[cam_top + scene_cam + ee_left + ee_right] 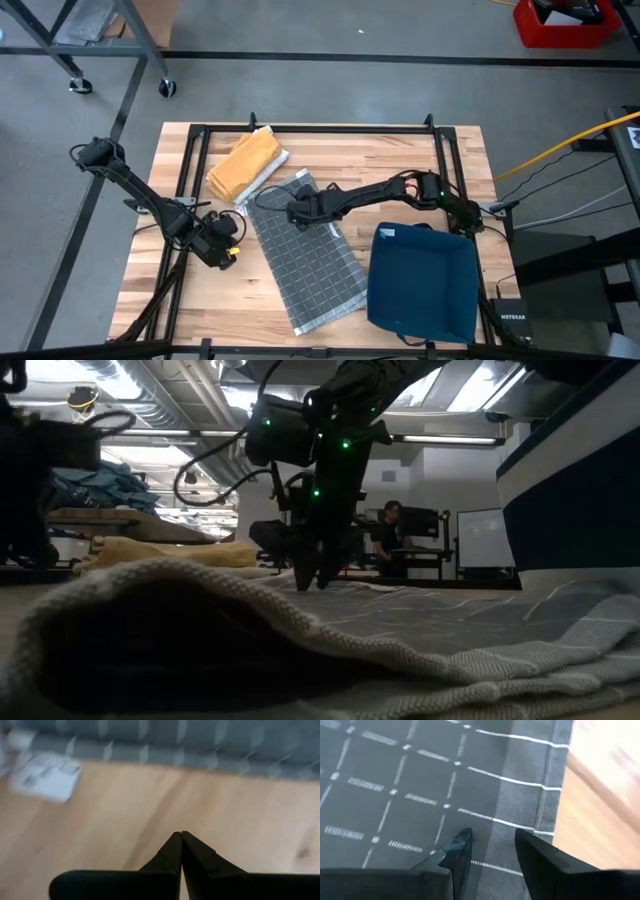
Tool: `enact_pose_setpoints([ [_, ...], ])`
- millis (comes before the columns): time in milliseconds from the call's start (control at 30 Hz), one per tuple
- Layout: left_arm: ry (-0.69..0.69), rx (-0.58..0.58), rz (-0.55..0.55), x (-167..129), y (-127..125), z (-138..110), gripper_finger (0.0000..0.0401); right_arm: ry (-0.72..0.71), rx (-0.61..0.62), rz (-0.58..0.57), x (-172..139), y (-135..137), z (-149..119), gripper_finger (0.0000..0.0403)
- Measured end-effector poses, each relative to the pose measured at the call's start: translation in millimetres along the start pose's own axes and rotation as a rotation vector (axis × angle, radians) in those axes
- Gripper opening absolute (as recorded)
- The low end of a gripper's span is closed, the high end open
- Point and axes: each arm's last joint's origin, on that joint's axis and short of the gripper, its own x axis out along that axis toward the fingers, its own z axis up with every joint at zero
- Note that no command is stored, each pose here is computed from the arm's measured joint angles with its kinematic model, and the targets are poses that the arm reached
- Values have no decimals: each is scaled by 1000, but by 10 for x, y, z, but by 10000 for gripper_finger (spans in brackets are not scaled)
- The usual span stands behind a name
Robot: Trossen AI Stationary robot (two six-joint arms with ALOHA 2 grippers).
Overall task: Fold towel
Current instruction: Fold the gray towel
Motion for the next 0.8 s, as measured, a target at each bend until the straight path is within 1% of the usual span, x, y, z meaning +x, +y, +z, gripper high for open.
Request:
enact_pose_setpoints([
  [100, -66, 10, -99, -8, -107, 59, 0, -49, -68, 10, -216, 23, 83, 156],
  [200, -166, -15, -205, -31, -231, 141, 0, -103, -89, 76, -529, 21, 240, 156],
  [300, -252, -34, -277, -32, -337, 216, 0, -108, -110, 120, -647, 59, 258, 156],
  [400, -297, -22, -294, 25, -405, 266, 0, -135, -157, 148, -768, 120, 290, 156],
  [533, -323, -42, -298, 168, -489, 308, 0, -187, -194, 199, -976, 176, 368, 156],
  [600, -333, -34, -302, 254, -534, 318, 0, -195, -198, 210, -1012, 195, 389, 156],
  [700, -330, -27, -339, 377, -611, 325, 0, -214, -182, 242, -1106, 206, 465, 156],
  [800, -301, -15, -361, 482, -680, 332, 0, -245, -186, 263, -1204, 210, 542, 156],
])
